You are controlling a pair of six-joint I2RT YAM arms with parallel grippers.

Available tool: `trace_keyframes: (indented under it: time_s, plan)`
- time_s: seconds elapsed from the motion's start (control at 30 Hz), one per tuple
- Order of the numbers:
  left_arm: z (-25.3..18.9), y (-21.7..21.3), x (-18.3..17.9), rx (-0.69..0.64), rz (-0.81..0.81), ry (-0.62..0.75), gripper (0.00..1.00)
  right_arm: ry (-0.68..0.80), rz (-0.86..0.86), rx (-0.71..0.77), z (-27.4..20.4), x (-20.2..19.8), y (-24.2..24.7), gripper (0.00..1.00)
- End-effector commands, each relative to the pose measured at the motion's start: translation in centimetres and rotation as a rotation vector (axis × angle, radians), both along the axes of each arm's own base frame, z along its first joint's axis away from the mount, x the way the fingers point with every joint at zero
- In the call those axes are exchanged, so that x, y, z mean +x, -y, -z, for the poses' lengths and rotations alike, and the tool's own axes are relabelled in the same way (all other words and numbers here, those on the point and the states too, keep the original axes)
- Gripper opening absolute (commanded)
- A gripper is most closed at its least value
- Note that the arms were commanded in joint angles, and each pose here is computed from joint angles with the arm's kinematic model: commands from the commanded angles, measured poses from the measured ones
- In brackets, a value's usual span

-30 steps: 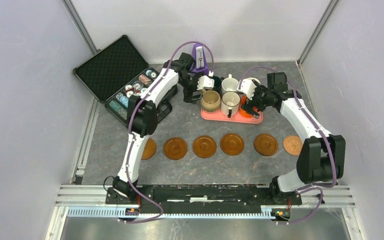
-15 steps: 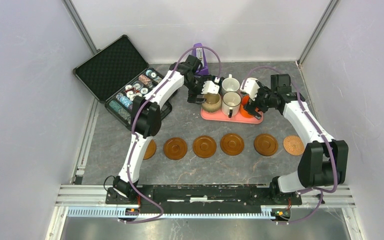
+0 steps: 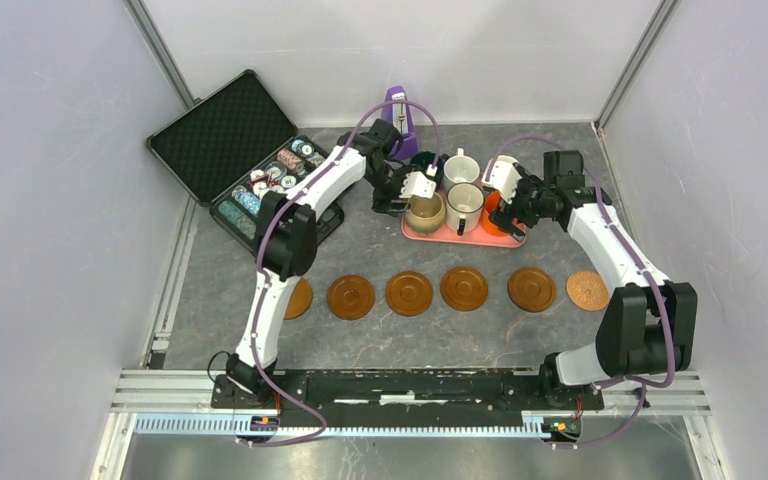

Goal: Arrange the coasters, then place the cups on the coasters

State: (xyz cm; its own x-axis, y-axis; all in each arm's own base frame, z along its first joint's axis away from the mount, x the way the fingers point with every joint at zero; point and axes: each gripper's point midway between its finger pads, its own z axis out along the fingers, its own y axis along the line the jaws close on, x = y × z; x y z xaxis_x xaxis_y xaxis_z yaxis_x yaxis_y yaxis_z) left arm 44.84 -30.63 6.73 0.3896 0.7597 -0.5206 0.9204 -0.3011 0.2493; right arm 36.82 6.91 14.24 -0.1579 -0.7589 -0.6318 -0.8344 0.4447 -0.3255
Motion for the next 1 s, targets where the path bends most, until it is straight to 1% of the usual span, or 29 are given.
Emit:
trace_keyframes:
  time_s: [0.0,0.1,0.37,0.47,0.73,0.97]
  plan:
    - [-4.5,0.9,-1.4,-0.069,0.036,0.036,0.73,0.036,-0.006,-0.003,-1.0,-0.1,0.2,0.91]
    - [-4.5,1.1,-1.2,-0.071,0.02,0.033,0.73,0.034,-0.003,-0.001,-0.8,-0.2,0.3,0.92]
    - [-2.6,1.9,-0.8,-0.033,0.014,0.023,0.71,0.043,0.003,-0.006,-1.0,0.0,0.4,0.92]
    - [-1.6,2.0,-0.3,-0.023,-0.01,0.023,0.68,0.046,0.008,-0.011,-1.1,0.1,0.6,0.92]
    - [-0.4,1.6,0.0,0.007,0.001,0.032,0.62,0.061,0.013,-0.015,-1.3,0.3,0.7,0.92]
    - [0.5,1.3,0.3,0.034,0.012,0.044,0.49,0.068,0.023,-0.017,-1.4,0.4,0.9,0.92]
